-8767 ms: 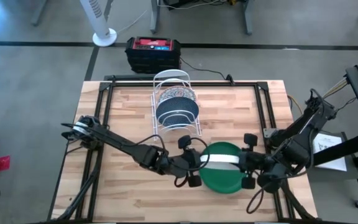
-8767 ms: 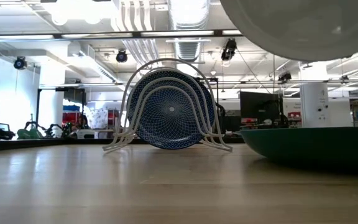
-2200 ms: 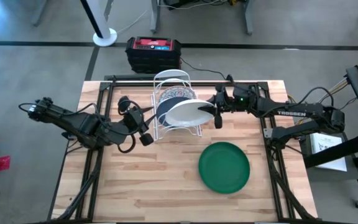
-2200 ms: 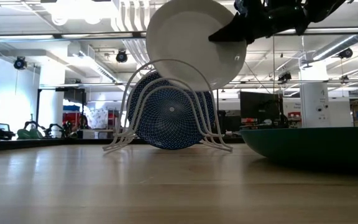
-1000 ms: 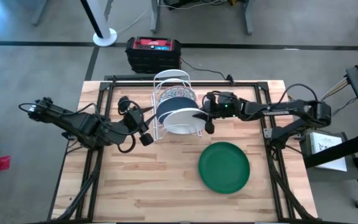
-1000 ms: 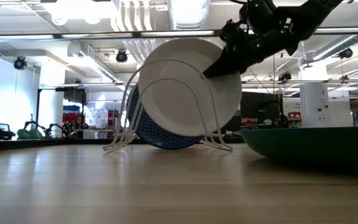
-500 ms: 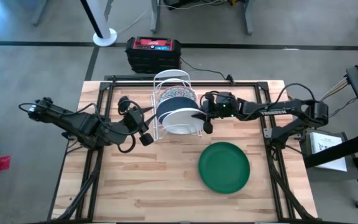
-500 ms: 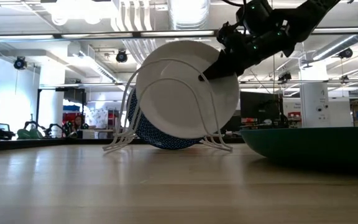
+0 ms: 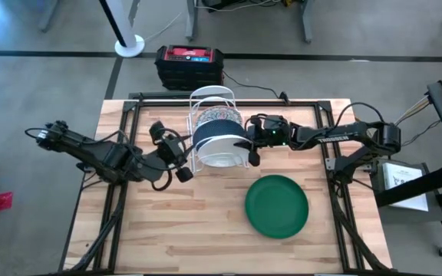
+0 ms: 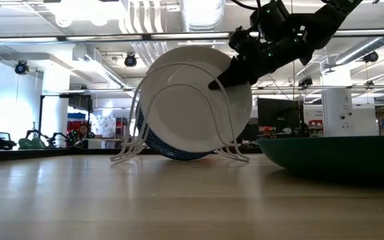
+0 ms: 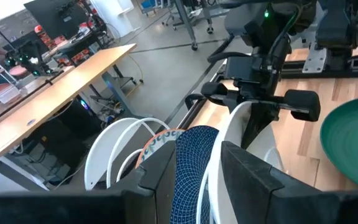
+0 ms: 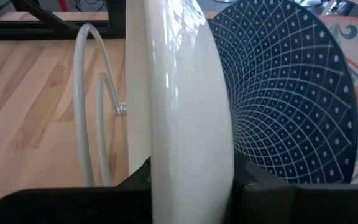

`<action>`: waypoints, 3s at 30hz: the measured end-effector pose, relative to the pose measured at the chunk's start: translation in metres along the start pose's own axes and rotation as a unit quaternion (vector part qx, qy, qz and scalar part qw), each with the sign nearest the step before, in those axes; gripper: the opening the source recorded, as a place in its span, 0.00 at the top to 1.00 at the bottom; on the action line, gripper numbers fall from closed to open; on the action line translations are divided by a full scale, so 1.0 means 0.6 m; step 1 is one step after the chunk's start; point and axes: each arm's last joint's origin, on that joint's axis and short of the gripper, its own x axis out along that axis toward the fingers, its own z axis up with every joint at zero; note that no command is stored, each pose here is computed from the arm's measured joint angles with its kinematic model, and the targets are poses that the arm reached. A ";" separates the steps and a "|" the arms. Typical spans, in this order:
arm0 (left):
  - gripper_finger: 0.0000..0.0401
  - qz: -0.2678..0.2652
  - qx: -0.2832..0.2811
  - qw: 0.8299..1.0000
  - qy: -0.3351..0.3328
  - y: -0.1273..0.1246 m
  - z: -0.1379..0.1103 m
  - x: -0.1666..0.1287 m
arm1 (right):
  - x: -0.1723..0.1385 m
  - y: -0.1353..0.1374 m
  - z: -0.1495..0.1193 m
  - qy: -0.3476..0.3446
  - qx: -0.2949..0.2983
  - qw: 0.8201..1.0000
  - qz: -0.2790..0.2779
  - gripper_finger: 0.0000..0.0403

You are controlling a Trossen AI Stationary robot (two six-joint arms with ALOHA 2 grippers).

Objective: Sort dishes
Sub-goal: Put the white plate into the dish rack

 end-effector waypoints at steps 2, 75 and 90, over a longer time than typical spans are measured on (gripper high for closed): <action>0.71 0.000 0.003 1.000 0.002 -0.003 -0.001 0.002 | -0.001 0.000 0.001 -0.003 -0.001 1.000 0.000 0.86; 0.71 0.002 0.011 1.000 0.007 -0.013 -0.004 0.008 | 0.001 0.013 0.023 -0.067 -0.041 0.997 0.004 0.86; 0.71 0.002 0.003 1.000 0.008 -0.013 -0.005 0.008 | 0.000 0.012 0.025 -0.073 0.033 0.997 -0.008 0.86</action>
